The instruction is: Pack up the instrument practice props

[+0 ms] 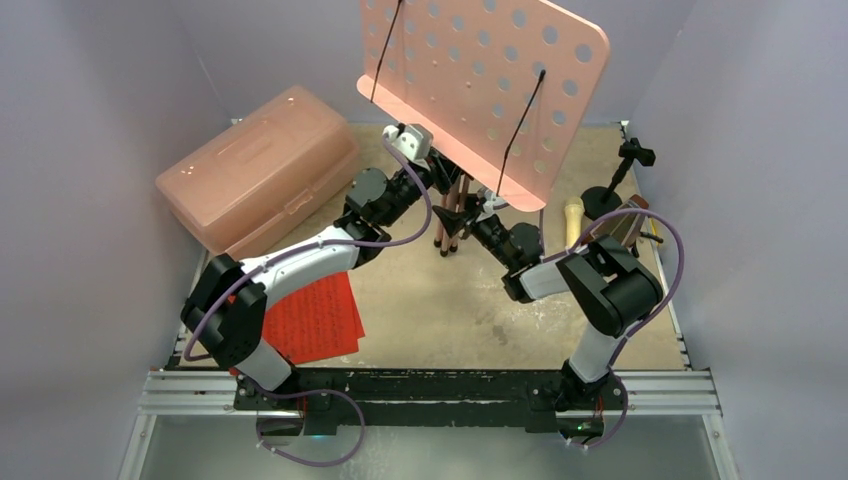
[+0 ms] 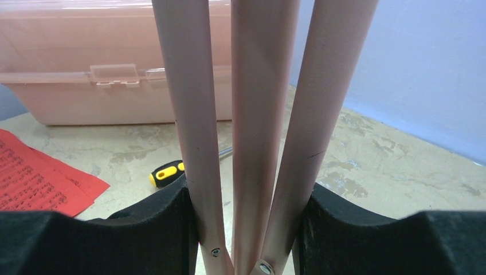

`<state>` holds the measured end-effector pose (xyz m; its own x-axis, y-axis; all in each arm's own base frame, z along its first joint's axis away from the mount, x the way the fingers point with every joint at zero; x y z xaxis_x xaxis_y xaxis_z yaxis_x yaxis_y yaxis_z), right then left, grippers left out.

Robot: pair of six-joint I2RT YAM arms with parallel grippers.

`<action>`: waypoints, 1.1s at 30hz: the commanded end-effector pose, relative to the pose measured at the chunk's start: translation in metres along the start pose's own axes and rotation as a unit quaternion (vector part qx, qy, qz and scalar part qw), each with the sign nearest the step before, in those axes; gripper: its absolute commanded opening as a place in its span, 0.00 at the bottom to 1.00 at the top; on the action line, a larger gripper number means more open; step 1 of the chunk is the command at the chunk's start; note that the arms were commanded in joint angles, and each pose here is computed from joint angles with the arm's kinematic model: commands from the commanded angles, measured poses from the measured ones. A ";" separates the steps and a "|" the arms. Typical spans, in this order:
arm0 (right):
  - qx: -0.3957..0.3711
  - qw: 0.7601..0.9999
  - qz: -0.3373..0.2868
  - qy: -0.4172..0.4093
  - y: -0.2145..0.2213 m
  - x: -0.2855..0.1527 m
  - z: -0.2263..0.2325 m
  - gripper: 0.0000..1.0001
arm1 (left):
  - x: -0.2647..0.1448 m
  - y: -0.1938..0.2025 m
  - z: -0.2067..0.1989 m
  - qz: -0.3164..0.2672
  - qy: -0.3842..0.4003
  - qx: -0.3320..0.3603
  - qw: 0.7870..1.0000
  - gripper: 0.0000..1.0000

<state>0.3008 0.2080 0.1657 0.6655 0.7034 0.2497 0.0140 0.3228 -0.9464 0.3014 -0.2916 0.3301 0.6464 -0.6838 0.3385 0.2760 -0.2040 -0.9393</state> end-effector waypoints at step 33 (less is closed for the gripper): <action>0.262 0.963 0.026 -0.060 -0.097 -0.044 0.134 0.05 | -0.039 -0.064 -0.028 0.087 -0.011 -0.137 0.987 0.00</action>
<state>0.1862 0.2268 0.2186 0.5953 0.8027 0.0344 -0.4506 0.3691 -0.8129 0.2572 -0.2717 0.3580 0.7072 -0.6987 0.1079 -0.0340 -0.1860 -0.9820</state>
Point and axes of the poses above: each gripper's point midway between its finger pads, its own x axis out along the fingers, its own z axis along the line the jaws close on, y = z × x, the point moved 10 cm from there along -x, back along the fingers, and after that the axes turned 12 degrees about x, right-handed, at the moved point
